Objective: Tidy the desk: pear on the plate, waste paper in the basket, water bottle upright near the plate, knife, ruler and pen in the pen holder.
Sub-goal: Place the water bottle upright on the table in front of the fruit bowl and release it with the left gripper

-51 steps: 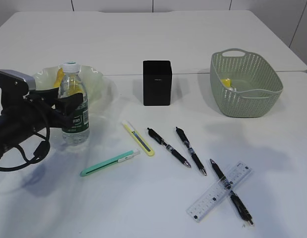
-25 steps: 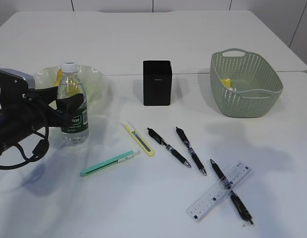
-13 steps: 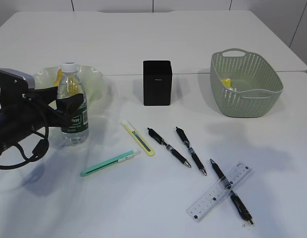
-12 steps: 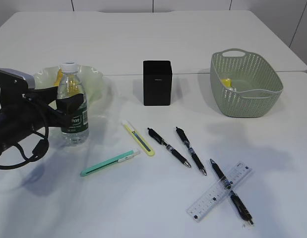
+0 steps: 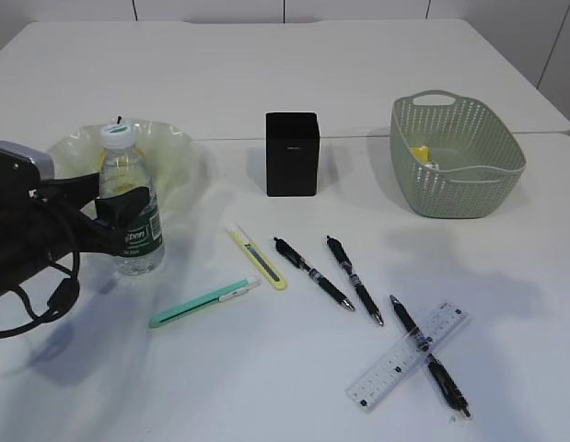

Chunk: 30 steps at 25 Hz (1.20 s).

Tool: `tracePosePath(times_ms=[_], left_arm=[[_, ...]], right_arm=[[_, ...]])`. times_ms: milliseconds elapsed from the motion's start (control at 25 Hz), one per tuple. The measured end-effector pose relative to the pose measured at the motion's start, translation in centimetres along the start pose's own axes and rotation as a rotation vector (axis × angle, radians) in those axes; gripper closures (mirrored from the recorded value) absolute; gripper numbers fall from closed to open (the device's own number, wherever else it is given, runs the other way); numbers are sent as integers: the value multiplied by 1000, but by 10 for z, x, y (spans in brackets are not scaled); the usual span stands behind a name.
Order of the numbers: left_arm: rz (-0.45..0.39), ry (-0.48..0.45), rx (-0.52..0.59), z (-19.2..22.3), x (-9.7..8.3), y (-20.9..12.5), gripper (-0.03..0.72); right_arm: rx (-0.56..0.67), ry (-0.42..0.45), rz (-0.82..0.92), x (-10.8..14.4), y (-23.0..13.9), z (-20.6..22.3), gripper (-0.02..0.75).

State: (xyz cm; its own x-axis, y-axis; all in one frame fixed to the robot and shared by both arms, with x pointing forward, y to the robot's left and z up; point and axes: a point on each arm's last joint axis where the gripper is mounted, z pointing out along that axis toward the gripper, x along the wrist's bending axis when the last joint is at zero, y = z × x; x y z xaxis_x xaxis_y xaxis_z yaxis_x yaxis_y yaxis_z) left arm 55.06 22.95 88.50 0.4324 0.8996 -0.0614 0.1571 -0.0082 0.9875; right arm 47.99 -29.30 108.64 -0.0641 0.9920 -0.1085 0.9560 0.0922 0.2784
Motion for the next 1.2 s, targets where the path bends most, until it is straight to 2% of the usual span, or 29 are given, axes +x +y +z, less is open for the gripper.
tracePosePath(times_ms=[120, 200, 440, 880, 1200], left_arm=[[14, -3, 6, -4, -1, -2, 193], [22, -4, 5, -4, -2, -1, 186], [35, -13, 53, -7, -4, -1, 117], [77, -19, -59, -13, -7, 35, 104], [120, -18, -182, -25, -11, 74, 104]], right_arm=[[0, -1, -1, 0, 0, 0, 267], [0, -1, -1, 0, 0, 0, 237], [2, -3, -1, 0, 0, 0, 266], [6, -3, -1, 0, -1, 0, 268], [6, -3, -1, 0, -1, 0, 268]])
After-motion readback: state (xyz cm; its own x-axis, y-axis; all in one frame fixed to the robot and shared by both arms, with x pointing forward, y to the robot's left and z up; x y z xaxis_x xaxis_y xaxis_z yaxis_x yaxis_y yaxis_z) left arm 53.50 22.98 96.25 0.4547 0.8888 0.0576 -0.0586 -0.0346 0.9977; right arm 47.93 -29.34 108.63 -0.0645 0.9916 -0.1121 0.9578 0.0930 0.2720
